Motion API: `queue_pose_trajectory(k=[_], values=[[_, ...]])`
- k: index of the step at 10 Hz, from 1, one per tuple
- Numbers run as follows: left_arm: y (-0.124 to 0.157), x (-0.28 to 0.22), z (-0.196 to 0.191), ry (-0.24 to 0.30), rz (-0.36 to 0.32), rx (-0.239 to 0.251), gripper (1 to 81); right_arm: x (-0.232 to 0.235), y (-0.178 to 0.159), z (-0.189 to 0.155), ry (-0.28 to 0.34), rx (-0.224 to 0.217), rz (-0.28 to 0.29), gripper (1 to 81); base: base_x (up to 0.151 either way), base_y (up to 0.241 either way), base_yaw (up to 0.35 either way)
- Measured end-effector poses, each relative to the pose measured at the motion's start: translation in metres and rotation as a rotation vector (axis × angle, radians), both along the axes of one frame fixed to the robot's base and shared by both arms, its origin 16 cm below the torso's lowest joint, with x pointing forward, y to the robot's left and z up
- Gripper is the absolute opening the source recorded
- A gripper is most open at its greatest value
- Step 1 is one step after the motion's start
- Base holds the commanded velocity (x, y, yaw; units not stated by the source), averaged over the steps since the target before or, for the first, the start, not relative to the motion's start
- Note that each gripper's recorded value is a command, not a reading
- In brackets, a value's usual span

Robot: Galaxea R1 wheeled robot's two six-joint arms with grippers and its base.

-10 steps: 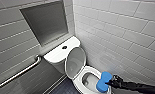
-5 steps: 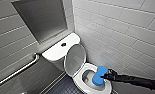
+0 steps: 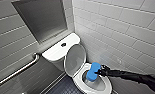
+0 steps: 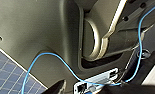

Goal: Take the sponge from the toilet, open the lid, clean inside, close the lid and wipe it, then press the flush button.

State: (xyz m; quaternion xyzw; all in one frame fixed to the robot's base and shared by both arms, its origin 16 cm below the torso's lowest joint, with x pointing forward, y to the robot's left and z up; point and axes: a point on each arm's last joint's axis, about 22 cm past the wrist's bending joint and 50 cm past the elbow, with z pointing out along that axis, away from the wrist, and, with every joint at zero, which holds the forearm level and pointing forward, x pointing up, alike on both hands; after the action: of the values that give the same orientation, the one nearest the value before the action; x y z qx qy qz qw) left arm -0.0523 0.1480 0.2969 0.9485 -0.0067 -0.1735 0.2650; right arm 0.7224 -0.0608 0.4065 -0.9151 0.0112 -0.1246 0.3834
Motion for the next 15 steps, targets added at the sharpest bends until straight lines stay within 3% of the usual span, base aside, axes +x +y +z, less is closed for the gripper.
queue_pose_trajectory(k=[2, 5, 8, 10, 12, 15], values=[[0.0, 0.014, -0.02, -0.024, 0.0, 0.0, 81.1, 0.015, 0.018, 0.001, -0.032, 0.008, 0.012, 1.0, 0.0, 0.0, 0.0], [0.0, 0.023, -0.037, -0.047, 0.0, 0.0, 81.1, 0.029, 0.011, 0.001, -0.06, -0.009, 0.003, 1.0, 0.0, 0.0, 0.0], [0.0, -0.005, -0.029, 0.028, 0.0, 0.0, 81.1, 0.014, 0.034, -0.046, 0.005, 0.004, 0.011, 1.0, 0.0, 0.0, 0.0], [0.0, -0.013, -0.025, 0.054, 0.0, 0.0, 81.1, 0.008, 0.029, -0.073, 0.04, -0.018, -0.001, 1.0, 0.0, 0.0, 0.0], [0.0, -0.015, -0.024, 0.058, 0.0, 0.0, 81.1, 0.02, 0.028, -0.075, 0.028, -0.032, -0.015, 1.0, 0.0, 0.0, 0.0], [0.0, -0.015, -0.024, 0.058, 0.001, 0.0, 81.1, 0.043, 0.056, -0.062, -0.021, -0.025, -0.009, 1.0, 0.0, 0.0, 0.0]])
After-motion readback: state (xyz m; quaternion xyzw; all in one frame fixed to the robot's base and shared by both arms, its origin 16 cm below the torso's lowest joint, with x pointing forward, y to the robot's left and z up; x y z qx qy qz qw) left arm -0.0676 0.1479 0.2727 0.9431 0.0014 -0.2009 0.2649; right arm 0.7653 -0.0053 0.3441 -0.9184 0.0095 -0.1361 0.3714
